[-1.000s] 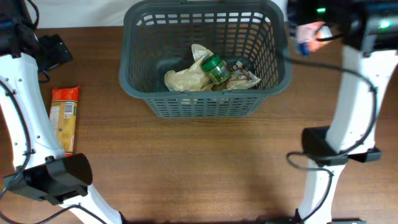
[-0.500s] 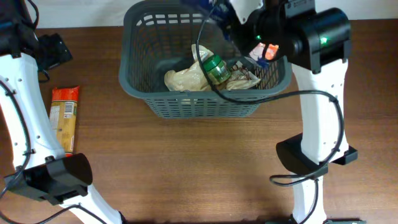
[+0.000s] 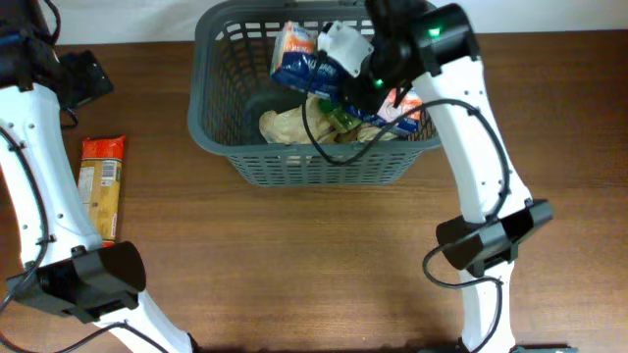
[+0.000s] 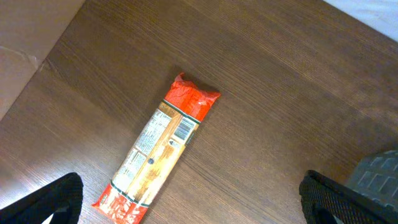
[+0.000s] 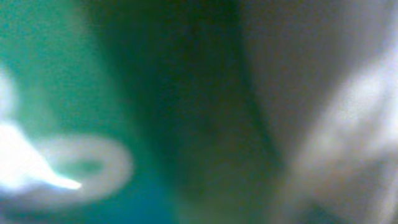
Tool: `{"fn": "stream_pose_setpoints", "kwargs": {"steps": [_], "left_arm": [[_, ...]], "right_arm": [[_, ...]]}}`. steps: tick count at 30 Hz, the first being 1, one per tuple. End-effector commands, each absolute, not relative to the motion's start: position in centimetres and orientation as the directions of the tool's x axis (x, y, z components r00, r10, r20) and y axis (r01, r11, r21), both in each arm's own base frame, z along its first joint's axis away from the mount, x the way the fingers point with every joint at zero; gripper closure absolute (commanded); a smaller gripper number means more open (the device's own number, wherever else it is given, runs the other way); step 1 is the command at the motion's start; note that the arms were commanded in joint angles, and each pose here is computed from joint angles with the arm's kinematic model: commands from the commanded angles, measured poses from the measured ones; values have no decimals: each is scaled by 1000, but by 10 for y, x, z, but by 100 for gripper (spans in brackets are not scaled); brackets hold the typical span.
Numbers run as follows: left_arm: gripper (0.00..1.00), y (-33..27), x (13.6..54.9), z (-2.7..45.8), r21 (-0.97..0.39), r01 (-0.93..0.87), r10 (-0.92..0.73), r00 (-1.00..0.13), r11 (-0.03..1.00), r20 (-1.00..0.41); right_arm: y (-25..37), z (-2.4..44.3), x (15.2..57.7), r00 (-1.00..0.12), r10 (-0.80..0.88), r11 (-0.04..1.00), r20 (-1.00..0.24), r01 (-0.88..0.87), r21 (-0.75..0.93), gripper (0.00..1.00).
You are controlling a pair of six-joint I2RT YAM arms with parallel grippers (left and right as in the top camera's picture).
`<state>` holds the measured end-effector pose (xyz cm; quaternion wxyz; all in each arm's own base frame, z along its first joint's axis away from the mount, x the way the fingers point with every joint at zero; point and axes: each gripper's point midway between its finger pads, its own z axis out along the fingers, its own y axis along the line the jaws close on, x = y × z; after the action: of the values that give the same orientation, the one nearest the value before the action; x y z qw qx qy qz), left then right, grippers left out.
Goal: Pack container
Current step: 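Lower the tissue box into the basket and open the right gripper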
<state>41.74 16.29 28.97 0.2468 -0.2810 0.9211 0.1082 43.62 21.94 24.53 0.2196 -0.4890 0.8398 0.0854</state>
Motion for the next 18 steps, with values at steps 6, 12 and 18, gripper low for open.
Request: {"fn": "stream_pose_setpoints", "kwargs": {"steps": [6,12,18], "left_arm": [[1,164,418,289,63,-560,-454,-727,826,-514],[1,164,418,289,63,-561,-455,-727,826,-514],[1,164,418,289,63,-560,-455,-728,826,-514]], "right_arm": [[233,208,419,-397,-810,425,-431,-905,36,96],[240,207,416,-384,-816,410,-431,-911,36,96],[242,207,416,-402,-806,426,-435,-904,45,1]]}}
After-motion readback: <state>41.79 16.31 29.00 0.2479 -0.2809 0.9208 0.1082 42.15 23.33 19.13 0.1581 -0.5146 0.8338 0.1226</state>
